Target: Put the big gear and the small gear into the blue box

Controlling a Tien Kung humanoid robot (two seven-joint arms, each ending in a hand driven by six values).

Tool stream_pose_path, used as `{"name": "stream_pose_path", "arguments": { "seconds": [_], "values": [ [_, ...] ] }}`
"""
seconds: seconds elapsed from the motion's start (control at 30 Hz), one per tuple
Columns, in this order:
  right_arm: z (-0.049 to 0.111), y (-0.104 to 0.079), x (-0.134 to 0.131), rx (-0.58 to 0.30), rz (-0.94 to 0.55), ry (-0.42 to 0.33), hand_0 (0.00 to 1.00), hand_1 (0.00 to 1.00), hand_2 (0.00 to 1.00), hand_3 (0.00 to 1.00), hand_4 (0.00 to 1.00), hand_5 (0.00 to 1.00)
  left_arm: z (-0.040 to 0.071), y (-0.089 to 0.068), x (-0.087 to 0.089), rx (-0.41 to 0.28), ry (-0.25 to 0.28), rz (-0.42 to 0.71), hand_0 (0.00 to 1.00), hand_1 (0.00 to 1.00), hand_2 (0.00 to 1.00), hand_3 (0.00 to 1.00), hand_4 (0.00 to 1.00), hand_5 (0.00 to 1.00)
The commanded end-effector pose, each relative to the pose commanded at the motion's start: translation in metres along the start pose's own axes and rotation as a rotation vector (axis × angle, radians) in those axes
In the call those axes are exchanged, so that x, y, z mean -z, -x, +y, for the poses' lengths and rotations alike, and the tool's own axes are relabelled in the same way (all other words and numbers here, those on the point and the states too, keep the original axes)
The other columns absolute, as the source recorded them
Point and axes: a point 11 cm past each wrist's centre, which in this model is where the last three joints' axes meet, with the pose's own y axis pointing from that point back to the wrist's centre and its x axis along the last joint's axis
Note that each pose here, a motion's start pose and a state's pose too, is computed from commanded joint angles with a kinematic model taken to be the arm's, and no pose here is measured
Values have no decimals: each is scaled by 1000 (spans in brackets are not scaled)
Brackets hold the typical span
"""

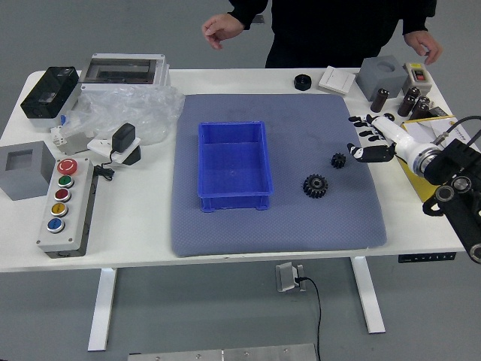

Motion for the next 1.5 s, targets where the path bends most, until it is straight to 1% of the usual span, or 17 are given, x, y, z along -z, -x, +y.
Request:
{"name": "stream_pose_path", "arguments": {
  "seconds": [0.07, 0.1, 0.27, 0.3, 0.33, 0.47, 0.5, 0.57, 0.8, 0.97, 1.2, 1.27, 1.3, 1.47, 1.5],
  "values": [
    [-1, 3, 1, 5, 19, 4, 873, 882, 943, 934, 528, 102, 0, 0, 0, 0, 0, 0, 899, 883, 896, 876, 858, 554],
    [-2, 4, 2, 7, 30, 7, 882, 890, 943, 909, 526, 85, 0, 0, 0, 0, 0, 0, 899, 884, 896, 875, 858, 553],
    [-8, 13, 9, 12, 115, 23, 882, 890, 943, 909, 526, 85, 0, 1, -1, 2, 1, -1, 899, 884, 896, 875, 858, 553],
    [-9, 14, 11, 11, 133, 26, 878, 881, 926, 889, 530, 90, 0, 1, -1, 3, 1, -1, 899, 883, 896, 874, 857, 553],
    [-11, 15, 13, 8, 154, 29, 878, 881, 926, 889, 530, 90, 0, 1, -1, 3, 1, -1, 899, 883, 896, 874, 857, 553],
    [-15, 15, 20, -8, 237, 39, 878, 881, 926, 889, 530, 90, 0, 2, -2, 5, 1, -1, 899, 883, 896, 874, 857, 553],
    [-16, 15, 22, -12, 260, 42, 867, 865, 903, 875, 530, 89, 0, 2, -2, 5, 1, -1, 899, 883, 895, 874, 857, 554],
    [-17, 14, 24, -20, 311, 49, 867, 865, 903, 875, 530, 89, 0, 2, -2, 6, 1, -1, 899, 883, 895, 874, 857, 554],
    [-21, 16, 27, -27, 466, 76, 857, 855, 894, 872, 535, 94, 0, 3, -2, 7, 1, 0, 899, 884, 895, 873, 857, 554],
    [-24, 26, 27, -6, 558, 85, 852, 842, 880, 867, 539, 98, 0, 3, -2, 9, 3, -1, 899, 883, 895, 873, 857, 554],
    [-28, 39, 25, 18, 625, 90, 849, 835, 871, 859, 548, 115, -1, 5, -4, 12, 5, -2, 899, 884, 895, 873, 857, 555],
    [-30, 41, 25, 23, 628, 89, 849, 835, 871, 859, 548, 115, -1, 5, -4, 13, 5, -2, 899, 884, 895, 873, 857, 555],
    [-30, 42, 25, 24, 629, 88, 840, 815, 845, 848, 550, 118, -1, 5, -4, 14, 5, -2, 899, 884, 896, 873, 857, 556],
    [-34, 45, 22, 22, 634, 84, 840, 815, 845, 848, 550, 118, -1, 6, -4, 16, 5, -1, 899, 884, 896, 873, 857, 556],
    [-34, 45, 21, 21, 634, 83, 807, 780, 813, 817, 553, 133, -1, 6, -4, 17, 5, -1, 900, 884, 895, 873, 857, 557]
  ]
}}
